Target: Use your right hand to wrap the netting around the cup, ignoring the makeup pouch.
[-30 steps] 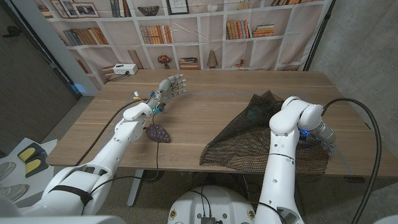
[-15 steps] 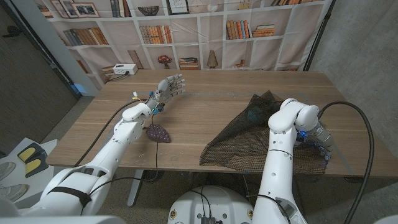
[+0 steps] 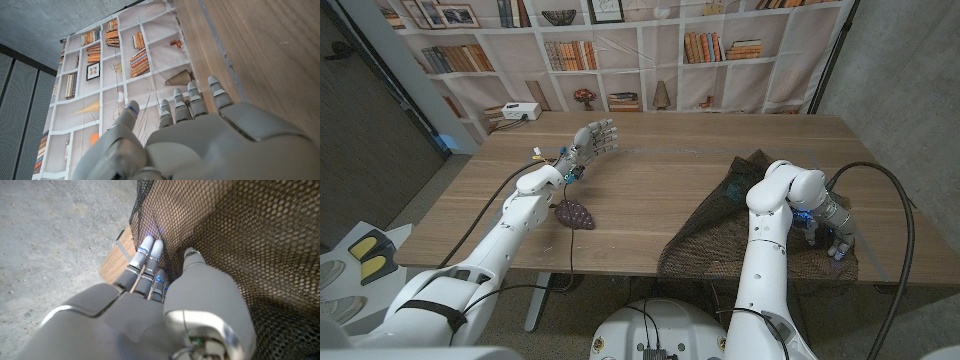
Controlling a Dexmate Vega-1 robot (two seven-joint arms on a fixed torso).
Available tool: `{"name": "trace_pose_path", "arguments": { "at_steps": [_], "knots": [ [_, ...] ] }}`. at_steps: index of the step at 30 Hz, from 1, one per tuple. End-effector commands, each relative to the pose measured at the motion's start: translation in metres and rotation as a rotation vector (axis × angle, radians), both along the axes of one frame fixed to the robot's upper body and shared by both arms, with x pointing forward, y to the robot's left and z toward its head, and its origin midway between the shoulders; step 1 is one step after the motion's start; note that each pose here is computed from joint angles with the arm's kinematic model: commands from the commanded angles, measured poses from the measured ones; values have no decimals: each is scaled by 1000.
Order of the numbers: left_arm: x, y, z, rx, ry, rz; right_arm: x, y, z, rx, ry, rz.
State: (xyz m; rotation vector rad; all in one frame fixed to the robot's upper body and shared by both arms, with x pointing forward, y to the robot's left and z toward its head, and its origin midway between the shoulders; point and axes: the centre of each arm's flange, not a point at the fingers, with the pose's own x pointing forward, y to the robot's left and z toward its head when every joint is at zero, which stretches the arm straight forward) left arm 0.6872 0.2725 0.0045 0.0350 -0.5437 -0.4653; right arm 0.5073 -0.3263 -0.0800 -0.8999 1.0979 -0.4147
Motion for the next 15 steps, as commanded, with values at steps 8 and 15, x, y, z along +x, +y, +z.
{"name": "trace_pose_path", "arguments": {
  "at_steps": [8, 15],
  "knots": [
    [2, 2, 0, 8, 9, -3, -6, 14, 0, -185, -332, -8],
    [3, 5, -1, 4, 12, -2, -12, 21, 4, -277, -511, -17]
  ]
}}
